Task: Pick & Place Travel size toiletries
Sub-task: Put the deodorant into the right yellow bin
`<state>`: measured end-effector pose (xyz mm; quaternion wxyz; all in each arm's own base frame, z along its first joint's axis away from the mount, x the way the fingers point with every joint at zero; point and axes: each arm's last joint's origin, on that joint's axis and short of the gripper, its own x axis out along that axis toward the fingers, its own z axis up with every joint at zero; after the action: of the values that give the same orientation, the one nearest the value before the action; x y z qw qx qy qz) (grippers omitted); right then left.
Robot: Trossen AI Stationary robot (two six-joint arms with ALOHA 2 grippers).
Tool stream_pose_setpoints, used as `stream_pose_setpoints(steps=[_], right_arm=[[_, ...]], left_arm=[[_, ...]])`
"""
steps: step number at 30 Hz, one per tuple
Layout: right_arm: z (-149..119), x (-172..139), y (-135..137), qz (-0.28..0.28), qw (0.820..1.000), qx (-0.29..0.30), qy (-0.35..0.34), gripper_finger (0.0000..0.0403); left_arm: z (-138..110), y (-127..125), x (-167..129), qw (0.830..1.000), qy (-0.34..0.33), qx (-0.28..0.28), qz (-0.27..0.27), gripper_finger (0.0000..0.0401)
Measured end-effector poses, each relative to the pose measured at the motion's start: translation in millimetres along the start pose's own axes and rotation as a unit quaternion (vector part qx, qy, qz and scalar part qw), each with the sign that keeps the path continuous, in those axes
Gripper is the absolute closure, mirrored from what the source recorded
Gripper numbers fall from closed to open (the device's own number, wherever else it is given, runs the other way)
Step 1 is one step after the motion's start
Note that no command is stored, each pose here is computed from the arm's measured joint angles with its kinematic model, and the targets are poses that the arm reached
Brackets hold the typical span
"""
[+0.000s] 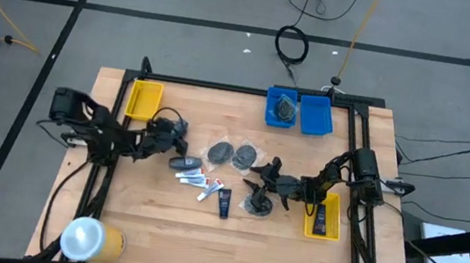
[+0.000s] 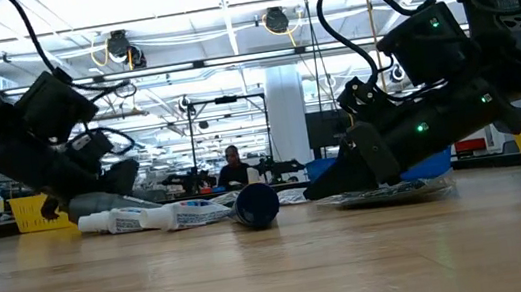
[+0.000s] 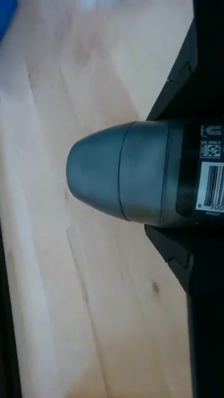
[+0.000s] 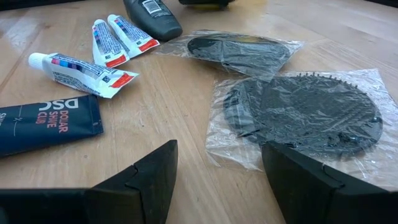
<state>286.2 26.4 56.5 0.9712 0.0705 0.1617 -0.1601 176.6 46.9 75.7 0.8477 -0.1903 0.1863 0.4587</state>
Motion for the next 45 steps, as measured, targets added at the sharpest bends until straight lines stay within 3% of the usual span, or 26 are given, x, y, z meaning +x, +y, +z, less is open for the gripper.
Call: stream_pose_setpoints(steps=[4,8,14,18,22,26,29,35,45], right_arm=[[0.0,0.0,0.0,0.0,1.0,0.0,0.0,0.0177],[0.0,0.0,-0.1,0.0,1.0,0.0,0.0,0.0177],[0.0,0.0,0.0,0.0,1.0,0.0,0.0,0.0177],[0.0,0.0,0.0,0.0,1.0,-0.002,0.0,0.0177],[0.0,0.0,-0.1,-0.001,1.0,-0.002,0.0,0.0177],[0.1,0.0,-0.1,-0.001,1.0,-0.003,0.0,0.0177],[0.1,0.1,-0.1,-0.001,1.0,-0.003,-0.001,0.0177],[0.1,0.0,-0.1,0.0,1.0,-0.003,0.0,0.0177],[0.0,0.0,0.0,0.001,1.0,0.0,0.0,0.0177]], left_arm=[[15.0,-4.7,-7.0,0.999,-0.031,-0.004,-0.031,0.0166],[33.0,-7.7,-17.3,0.996,-0.073,-0.001,-0.056,0.0183],[52.9,4.2,-30.5,0.994,-0.104,-0.007,-0.027,0.0203],[65.4,13.7,-37.1,0.997,-0.074,0.0,0.014,0.0184],[101.3,13.1,-50.7,0.997,-0.035,0.033,0.064,0.0182],[144.6,17.0,-67.7,0.988,0.001,0.061,0.143,0.0198],[163.1,27.6,-70.5,0.976,0.025,0.06,0.205,0.0201],[151.5,59.9,-43.5,0.949,0.101,0.035,0.296,0.0177],[131.9,89.0,-4.1,0.926,0.149,-0.002,0.348,0.0196]])
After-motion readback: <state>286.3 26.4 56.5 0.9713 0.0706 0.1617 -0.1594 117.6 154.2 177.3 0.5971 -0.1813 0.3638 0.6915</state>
